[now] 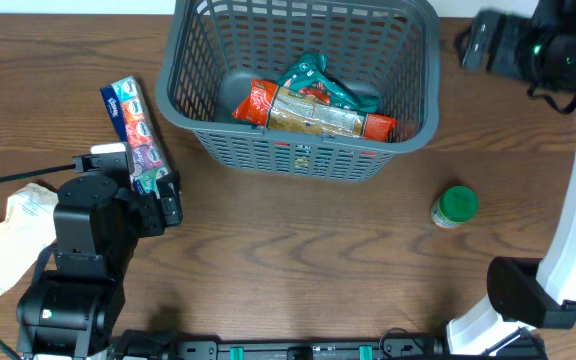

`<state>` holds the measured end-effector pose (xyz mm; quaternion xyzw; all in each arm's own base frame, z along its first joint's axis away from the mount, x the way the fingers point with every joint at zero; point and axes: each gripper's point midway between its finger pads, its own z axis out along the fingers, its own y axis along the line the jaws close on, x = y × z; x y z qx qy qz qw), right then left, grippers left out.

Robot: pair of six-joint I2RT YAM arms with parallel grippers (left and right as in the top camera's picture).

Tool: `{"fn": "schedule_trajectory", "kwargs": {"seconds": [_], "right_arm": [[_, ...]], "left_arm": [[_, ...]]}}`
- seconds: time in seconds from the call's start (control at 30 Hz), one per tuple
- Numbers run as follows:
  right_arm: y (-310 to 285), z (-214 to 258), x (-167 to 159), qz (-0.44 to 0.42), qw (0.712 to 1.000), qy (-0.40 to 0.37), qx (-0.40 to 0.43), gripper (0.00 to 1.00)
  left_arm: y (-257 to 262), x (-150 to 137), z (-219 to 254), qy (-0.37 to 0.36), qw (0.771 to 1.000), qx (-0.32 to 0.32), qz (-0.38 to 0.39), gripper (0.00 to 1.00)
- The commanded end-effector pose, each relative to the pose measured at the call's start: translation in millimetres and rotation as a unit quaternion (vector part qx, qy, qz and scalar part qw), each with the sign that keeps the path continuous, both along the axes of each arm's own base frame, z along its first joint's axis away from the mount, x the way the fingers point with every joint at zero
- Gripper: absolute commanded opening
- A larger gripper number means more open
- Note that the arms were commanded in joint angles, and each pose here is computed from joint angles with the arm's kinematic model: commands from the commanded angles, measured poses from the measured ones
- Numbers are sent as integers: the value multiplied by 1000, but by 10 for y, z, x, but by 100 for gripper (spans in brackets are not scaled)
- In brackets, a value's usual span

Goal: Pack container
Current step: 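Move the right gripper above the green-lidded jar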

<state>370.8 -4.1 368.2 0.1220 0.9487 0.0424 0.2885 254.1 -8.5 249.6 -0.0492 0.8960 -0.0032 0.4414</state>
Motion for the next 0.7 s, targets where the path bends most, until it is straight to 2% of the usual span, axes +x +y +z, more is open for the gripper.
{"fn": "schedule_trajectory", "kwargs": {"seconds": [0.0, 0.23, 0.3, 0.37, 0.47, 0.5, 0.53, 0.67], "right_arm": [[63, -117, -90, 12, 999, 29, 5, 99], [456, -275, -515, 60, 996, 69, 10, 99], [500, -351, -653, 69, 994, 83, -1, 92], [519, -436, -781, 75, 992, 98, -9, 70], [540, -580, -958, 83, 989, 123, -12, 21], [534, -627, -1002, 84, 988, 131, -13, 9], [528, -673, -1044, 84, 987, 138, -14, 1], [521, -915, -1178, 86, 981, 176, -14, 1]], "left_arm": [[6, 10, 88, -11, 1000, -2, 4, 99], [6, 10, 88, -11, 1000, 0, 3, 99], [6, 10, 88, -11, 1000, -1, 3, 99], [6, 10, 88, -11, 1000, -1, 3, 99], [6, 10, 88, -11, 1000, -1, 3, 99], [6, 10, 88, -11, 1000, -1, 3, 99], [6, 10, 88, -11, 1000, -1, 3, 99], [6, 11, 90, -11, 1000, -1, 3, 99]]}}
